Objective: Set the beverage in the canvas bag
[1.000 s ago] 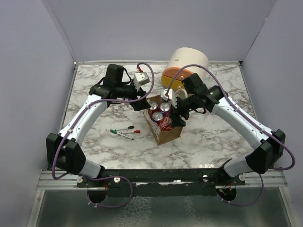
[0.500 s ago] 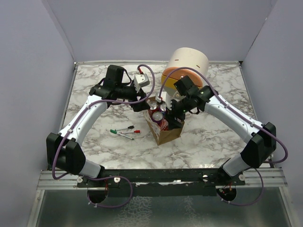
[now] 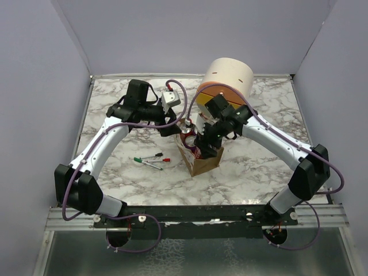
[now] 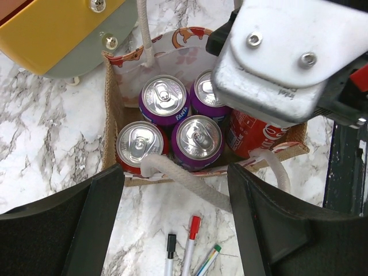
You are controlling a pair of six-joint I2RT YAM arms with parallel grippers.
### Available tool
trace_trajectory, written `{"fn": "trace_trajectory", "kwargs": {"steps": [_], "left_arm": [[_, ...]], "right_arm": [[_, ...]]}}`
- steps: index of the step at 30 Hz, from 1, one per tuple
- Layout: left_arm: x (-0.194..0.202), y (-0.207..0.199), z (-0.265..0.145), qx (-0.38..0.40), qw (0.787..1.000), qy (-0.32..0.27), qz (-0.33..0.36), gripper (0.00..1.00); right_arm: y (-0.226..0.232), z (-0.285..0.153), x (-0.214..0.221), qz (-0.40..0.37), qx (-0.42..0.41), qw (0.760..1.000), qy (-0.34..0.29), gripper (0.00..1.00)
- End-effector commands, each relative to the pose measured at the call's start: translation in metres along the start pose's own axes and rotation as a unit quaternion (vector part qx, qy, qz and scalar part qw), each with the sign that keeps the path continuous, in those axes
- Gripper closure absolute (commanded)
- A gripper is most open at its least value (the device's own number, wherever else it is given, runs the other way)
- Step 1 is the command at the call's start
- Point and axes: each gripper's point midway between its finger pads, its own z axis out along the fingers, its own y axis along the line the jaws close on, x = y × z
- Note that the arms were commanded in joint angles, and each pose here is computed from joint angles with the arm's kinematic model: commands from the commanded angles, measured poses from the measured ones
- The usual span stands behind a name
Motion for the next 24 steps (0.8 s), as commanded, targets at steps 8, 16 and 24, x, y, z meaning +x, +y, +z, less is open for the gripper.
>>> {"fn": "trace_trajectory", "kwargs": {"steps": [8, 16, 24], "left_arm": [[-0.005, -0.013, -0.012, 0.011, 1.0, -0.017, 0.019, 0.26], [-0.005, -0.014, -0.013, 0.011, 1.0, -0.02, 0.02, 0.26], [-0.005, -0.015, -0.015, 0.01, 0.999, -0.021, 0.022, 0.26]], "right_arm": [[0.01, 0.009, -0.014, 0.021, -0.022, 0.999, -0.01, 0.61], [0.007, 0.021, -0.006, 0.028, -0.013, 1.0, 0.002, 0.59], [0.01, 0.031, 0.001, 0.03, -0.023, 0.999, 0.006, 0.54]]}}
